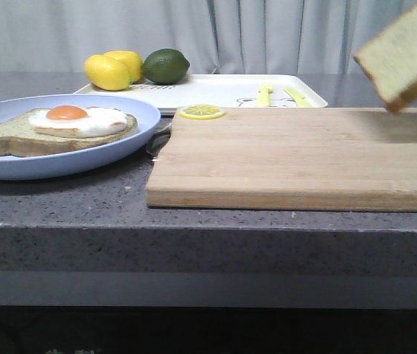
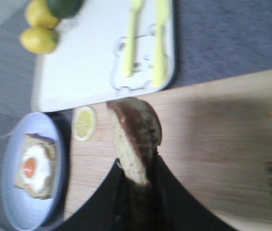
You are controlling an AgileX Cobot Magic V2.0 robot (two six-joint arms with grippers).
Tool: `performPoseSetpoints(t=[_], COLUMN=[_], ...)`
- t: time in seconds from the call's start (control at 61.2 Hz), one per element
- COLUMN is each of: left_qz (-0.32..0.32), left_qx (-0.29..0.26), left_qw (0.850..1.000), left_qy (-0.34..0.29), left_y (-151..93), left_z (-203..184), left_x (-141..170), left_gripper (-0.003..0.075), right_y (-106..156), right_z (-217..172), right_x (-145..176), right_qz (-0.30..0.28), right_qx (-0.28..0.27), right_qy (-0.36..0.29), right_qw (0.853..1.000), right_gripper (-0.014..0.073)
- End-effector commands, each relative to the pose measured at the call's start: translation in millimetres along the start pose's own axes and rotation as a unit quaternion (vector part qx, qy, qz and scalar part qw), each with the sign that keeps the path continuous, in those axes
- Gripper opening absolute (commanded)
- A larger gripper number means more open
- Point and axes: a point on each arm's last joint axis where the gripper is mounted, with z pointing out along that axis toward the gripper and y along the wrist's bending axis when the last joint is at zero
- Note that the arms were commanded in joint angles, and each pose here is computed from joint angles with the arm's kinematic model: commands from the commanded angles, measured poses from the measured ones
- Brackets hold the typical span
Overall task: Place bread and move sandwich to tray
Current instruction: 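Lift the bread and carry it over the egg on the blue plate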
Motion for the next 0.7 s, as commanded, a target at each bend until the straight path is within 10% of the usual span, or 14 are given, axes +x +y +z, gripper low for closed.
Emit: performPoseSetpoints(t=[0.0,0.327,0.686], left_qz=[-0.004,-0.004,-0.004], left_qx=[-0.002,-0.002,-0.002], left_qw=[0.998,0.998,0.998], left_qy=[-0.058,-0.058,-0.058], left_y=[1,1,1], left_z=[-1,-1,-1], left_x=[-20,-20,-20], left_gripper=[0.0672,0.0672,0.0672], right_y=[40,131,190], right_z=[-2,78,191], right_x=[-3,42,106], right_qz=[-0.002,0.048,0.062], right_qx=[-0.09,-0.224,-0.227], right_qy=[-0.033,0.019,0.104], right_qw=[0.995,0.973,0.966], right_gripper=[-0.0059,-0.0059,-0.0057])
